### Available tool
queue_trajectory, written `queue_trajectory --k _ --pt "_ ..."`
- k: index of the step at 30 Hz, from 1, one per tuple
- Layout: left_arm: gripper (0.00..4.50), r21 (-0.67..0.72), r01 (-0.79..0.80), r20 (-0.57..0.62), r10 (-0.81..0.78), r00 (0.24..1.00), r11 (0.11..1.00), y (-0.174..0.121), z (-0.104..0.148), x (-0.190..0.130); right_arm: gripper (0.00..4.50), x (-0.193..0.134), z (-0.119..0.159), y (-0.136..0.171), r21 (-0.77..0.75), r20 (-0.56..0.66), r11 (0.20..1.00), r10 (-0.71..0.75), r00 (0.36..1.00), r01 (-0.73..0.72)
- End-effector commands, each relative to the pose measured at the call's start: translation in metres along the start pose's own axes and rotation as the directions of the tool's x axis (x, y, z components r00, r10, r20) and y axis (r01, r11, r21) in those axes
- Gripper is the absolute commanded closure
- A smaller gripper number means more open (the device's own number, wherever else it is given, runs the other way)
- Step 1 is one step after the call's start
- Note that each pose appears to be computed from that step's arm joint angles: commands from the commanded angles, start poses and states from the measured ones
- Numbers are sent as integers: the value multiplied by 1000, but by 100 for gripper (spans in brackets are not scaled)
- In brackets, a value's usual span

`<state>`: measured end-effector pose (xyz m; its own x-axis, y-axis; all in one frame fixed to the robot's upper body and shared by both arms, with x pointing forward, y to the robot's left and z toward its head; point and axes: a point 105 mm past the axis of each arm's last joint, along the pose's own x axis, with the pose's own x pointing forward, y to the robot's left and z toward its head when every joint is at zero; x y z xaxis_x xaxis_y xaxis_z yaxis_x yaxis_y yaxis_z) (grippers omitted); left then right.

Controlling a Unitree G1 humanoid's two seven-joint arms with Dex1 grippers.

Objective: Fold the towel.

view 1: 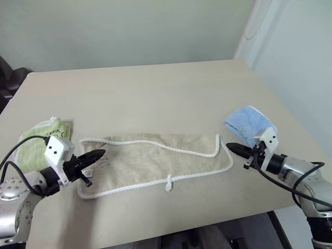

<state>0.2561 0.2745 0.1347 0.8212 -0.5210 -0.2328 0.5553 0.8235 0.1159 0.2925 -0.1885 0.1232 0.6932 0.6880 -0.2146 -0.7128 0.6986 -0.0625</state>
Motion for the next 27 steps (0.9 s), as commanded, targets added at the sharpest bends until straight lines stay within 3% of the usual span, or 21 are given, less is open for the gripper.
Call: queue_trajectory --k 1,16,20,27 --pt "449 24 -8 18 8 1000 1000 -2 5 -2 447 -3 14 -1 -47 35 999 -2 999 4" --pt "449 19 27 9 -27 1000 999 -2 -1 18 447 3 14 0 -104 28 994 -16 999 18" --pt "450 15 37 8 -37 999 999 -5 -5 21 363 4 14 4 -24 40 1000 6 999 -5" --pt "450 7 46 12 -46 999 999 -8 -8 24 116 4 10 14 102 30 994 22 999 -25"
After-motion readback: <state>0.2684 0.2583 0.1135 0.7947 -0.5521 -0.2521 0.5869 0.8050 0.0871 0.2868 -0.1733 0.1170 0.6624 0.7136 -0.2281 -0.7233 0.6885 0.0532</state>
